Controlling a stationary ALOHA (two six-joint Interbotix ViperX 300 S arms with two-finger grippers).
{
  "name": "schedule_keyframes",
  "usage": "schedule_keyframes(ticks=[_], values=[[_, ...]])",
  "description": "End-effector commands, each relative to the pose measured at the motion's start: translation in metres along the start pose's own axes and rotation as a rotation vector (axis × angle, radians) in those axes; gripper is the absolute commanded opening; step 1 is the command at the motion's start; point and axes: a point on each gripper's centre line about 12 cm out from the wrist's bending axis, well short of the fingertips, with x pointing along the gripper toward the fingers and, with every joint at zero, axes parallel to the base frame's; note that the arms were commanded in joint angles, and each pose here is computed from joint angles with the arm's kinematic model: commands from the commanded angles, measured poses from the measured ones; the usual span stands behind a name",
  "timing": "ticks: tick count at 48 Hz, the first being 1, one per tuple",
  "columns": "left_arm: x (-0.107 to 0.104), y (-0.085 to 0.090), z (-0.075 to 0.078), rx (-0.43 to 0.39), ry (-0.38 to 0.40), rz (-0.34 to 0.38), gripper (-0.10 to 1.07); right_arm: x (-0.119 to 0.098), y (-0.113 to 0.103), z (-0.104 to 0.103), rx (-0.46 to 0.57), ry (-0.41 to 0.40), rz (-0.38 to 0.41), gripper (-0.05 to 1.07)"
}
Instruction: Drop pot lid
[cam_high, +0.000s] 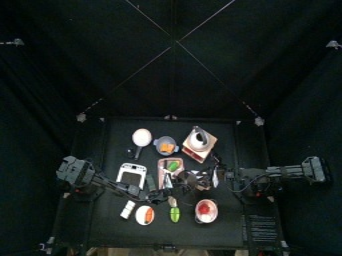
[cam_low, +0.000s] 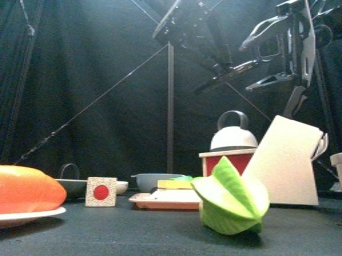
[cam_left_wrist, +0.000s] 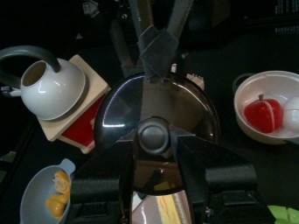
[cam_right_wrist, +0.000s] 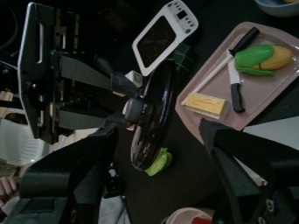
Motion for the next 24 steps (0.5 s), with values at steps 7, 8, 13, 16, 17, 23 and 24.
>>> schedule_keyframes(ticks=[7,8,13,16,17,23,24], values=[[-0.003,0.01,0.015,-0.034,-0.023,0.028,0.59,-0.001,0.0,0.001,-0.005,-0.007,0.006,1.02],[-0.003,0.01,0.014,-0.033,-0.022,0.029,0.59,-0.002,-0.001,0.001,-0.008,-0.006,0.003,1.02],[-0.006,0.007,0.011,-0.032,-0.016,0.02,0.59,-0.006,-0.003,0.0,-0.026,-0.008,-0.004,1.02],[-0.007,0.002,0.009,-0.046,-0.004,0.002,0.59,-0.01,-0.004,0.002,-0.043,-0.017,-0.013,1.02],[-0.007,-0.001,0.007,-0.053,0.003,-0.005,0.59,-0.012,-0.004,0.003,-0.051,-0.02,-0.017,1.02],[-0.006,-0.018,-0.012,-0.091,0.075,-0.048,0.59,-0.02,-0.014,0.008,-0.074,-0.031,-0.083,1.02],[-0.005,-0.02,-0.017,-0.102,0.097,-0.054,0.59,-0.02,-0.017,0.008,-0.076,-0.03,-0.098,1.02]])
